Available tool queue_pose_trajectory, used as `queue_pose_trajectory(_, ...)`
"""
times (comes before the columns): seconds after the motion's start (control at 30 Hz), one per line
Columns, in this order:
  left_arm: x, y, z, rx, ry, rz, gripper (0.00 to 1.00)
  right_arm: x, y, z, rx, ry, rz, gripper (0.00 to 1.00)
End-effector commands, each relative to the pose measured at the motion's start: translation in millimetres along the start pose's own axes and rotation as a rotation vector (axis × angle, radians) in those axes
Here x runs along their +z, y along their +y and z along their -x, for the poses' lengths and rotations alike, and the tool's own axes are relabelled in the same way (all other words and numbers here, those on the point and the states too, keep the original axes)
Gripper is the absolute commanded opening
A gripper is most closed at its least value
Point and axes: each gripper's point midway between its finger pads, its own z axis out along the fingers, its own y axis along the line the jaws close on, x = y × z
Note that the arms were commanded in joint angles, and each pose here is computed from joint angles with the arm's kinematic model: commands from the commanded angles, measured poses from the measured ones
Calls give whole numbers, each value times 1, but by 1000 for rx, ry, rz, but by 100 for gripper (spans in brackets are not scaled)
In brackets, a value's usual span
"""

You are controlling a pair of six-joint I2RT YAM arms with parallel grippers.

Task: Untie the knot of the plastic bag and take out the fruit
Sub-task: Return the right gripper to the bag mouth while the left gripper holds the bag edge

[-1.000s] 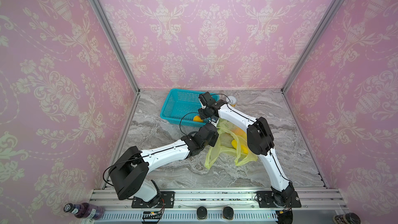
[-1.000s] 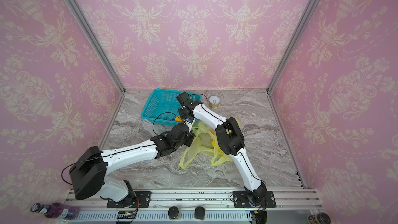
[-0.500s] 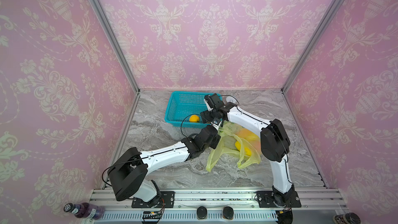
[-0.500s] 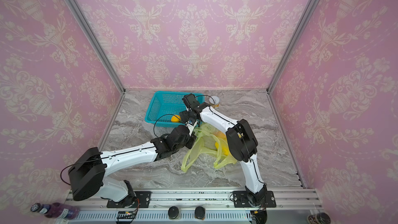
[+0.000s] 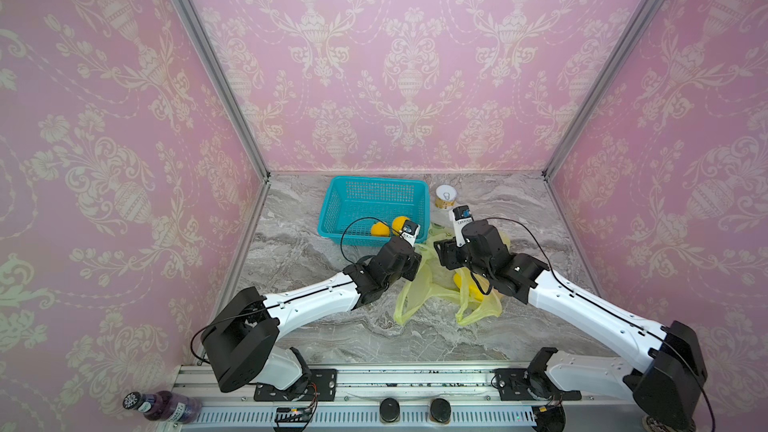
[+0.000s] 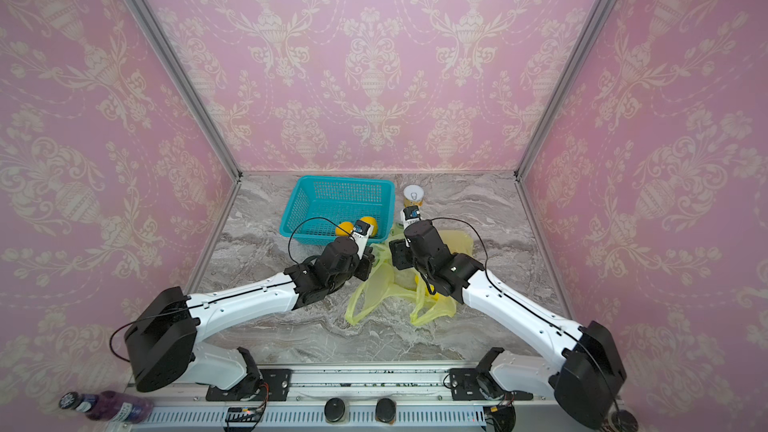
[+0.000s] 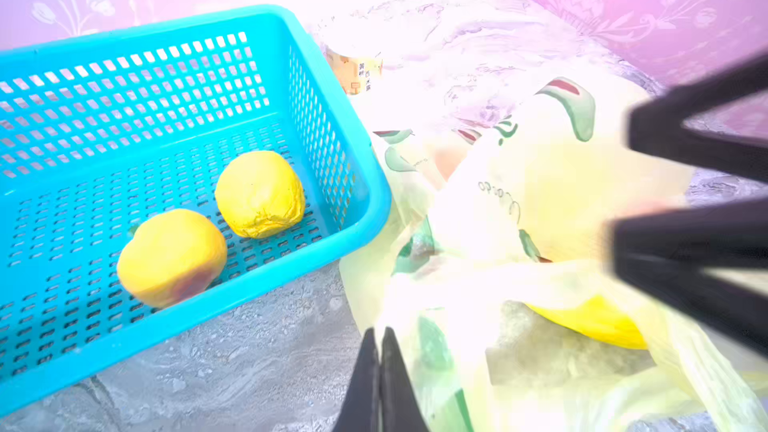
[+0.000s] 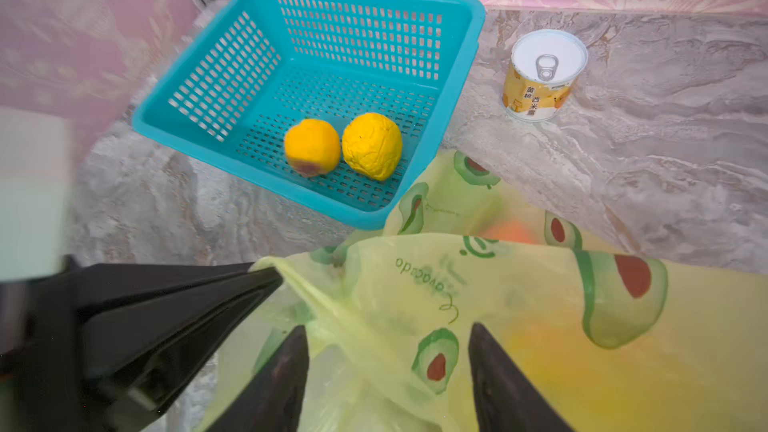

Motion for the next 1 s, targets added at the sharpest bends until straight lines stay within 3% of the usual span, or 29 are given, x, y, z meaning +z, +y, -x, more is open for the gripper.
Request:
queue_pose_trajectory(0.0, -3, -2, 9, -68, -9, -42, 0, -22, 17, -22, 5, -18, 79, 55)
queue_pose_trajectory(0.2, -2, -3, 9, -57, 4, -39, 0, -34, 48, -70, -21, 32, 238, 41)
queue_pose_trajectory(0.4, -7, -13, 16, -80, -13, -106, 0, -20, 69, -108, -59, 80, 254, 36)
queue_pose_trajectory(0.6, -13, -21, 16, -96, -8, -152, 0, 7, 54, -120, -52, 103, 92, 30)
queue_pose_trajectory(0.97, -32, -44, 21, -117, -34, -303, 0, 17, -5, -103, 24, -1, -285, 38)
